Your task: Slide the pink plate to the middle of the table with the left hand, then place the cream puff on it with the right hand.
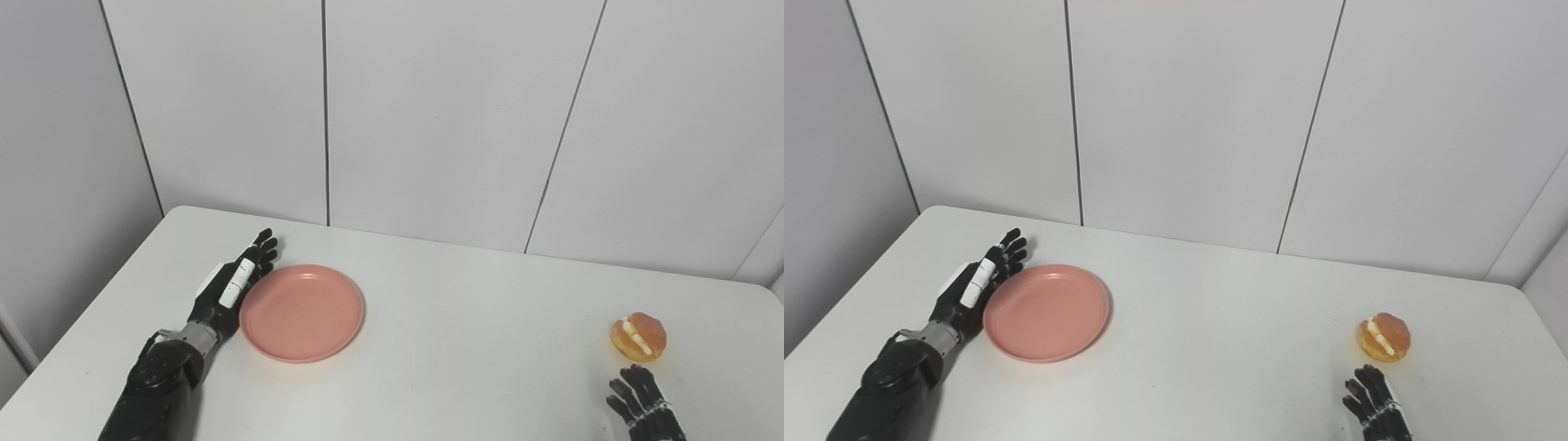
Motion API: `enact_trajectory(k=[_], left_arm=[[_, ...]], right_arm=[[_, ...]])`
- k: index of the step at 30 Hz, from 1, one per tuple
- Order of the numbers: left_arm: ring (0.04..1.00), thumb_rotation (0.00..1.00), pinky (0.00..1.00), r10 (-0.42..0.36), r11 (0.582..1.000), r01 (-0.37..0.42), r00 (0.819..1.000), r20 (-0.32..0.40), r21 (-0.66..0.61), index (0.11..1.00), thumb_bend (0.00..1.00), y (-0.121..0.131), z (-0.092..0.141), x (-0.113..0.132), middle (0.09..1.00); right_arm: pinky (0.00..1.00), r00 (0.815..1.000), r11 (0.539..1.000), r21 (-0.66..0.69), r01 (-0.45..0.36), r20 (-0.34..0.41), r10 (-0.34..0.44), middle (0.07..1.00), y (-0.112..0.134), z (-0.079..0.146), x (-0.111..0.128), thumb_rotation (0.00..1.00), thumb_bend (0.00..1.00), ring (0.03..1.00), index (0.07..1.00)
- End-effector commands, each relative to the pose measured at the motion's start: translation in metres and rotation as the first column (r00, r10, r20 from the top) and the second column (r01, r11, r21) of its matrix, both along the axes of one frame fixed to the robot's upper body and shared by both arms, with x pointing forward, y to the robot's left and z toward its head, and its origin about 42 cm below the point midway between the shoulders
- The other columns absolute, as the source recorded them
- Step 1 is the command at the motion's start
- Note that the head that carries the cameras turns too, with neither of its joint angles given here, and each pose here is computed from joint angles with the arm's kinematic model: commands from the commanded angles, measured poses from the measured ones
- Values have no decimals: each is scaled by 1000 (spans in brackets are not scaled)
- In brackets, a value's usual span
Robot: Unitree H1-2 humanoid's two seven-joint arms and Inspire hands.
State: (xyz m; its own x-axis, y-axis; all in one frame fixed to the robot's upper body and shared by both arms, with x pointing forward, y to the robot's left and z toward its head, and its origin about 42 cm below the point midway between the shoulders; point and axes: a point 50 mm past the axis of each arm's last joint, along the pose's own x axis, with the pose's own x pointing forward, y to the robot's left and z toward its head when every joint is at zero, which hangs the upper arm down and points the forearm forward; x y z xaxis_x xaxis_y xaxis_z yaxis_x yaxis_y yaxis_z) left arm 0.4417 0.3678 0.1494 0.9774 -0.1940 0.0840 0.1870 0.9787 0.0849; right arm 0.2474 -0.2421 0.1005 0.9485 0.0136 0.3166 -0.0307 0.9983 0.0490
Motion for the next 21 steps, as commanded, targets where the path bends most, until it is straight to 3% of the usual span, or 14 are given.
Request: enact_trajectory(k=[1, 21], left_arm=[[1000, 843, 1000, -56, 998, 56, 998, 21, -17, 1000, 1000, -19, 9, 6, 1000], [997, 905, 964, -93, 996, 93, 995, -32, -14, 1000, 1000, -69, 2, 10, 989]], right_arm=[[865, 990, 1000, -9, 17, -138, -18, 904, -8, -32, -11, 922, 814, 877, 891], [864, 991, 1000, -10, 10, -133, -11, 907, -3, -30, -11, 926, 811, 879, 893]])
